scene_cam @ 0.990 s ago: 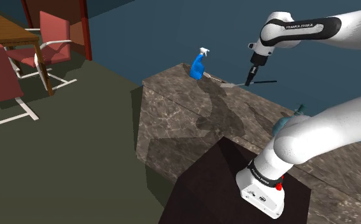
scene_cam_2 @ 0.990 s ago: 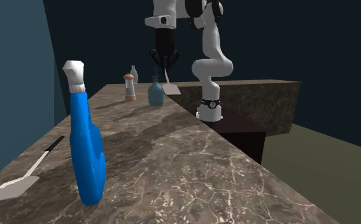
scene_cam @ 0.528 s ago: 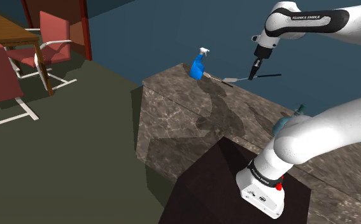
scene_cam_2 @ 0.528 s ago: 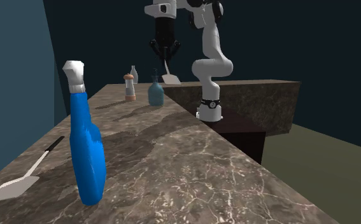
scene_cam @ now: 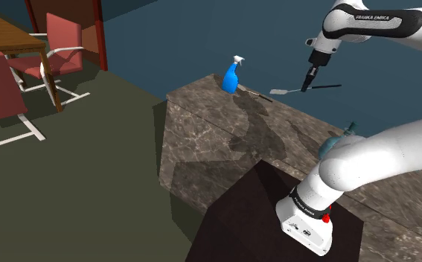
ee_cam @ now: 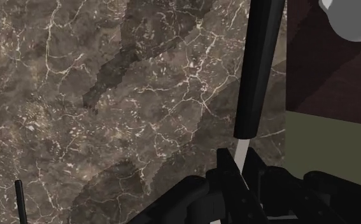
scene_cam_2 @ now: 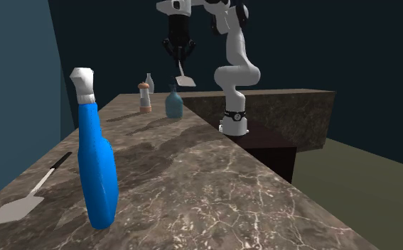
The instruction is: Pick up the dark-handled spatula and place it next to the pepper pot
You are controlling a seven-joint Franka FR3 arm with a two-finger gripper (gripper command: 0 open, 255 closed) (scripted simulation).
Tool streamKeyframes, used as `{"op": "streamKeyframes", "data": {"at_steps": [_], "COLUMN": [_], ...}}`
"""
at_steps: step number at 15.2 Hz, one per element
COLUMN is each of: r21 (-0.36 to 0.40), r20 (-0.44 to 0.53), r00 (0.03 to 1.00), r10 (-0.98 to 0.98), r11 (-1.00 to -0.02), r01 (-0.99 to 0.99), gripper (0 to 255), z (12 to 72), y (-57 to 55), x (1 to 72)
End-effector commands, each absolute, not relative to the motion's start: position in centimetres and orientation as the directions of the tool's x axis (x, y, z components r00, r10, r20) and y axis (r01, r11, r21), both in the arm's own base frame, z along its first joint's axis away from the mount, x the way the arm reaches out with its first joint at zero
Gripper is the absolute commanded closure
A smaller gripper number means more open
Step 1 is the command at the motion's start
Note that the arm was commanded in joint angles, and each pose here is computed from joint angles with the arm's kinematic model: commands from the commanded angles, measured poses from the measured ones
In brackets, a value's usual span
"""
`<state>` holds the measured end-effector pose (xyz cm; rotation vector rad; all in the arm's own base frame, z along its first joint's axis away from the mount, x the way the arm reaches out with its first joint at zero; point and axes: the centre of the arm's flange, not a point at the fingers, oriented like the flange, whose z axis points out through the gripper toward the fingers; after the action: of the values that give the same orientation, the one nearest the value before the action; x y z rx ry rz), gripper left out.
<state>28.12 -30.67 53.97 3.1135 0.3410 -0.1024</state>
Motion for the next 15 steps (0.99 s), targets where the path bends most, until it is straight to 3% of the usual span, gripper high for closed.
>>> {"op": "streamKeyframes", "data": {"at_steps": [1,15], "r21": [0.000,0.000], "r20": [-0.066,-0.066], "r00": [0.974,0.974], "r10": [0.217,0.217], "r11": [-0.976,-0.976], "r01": [0.217,0.217], "gripper": [255,255], "z": [54.2,54.2], "y": [-32.2,-41.6], "x": [25.9,10.0]}}
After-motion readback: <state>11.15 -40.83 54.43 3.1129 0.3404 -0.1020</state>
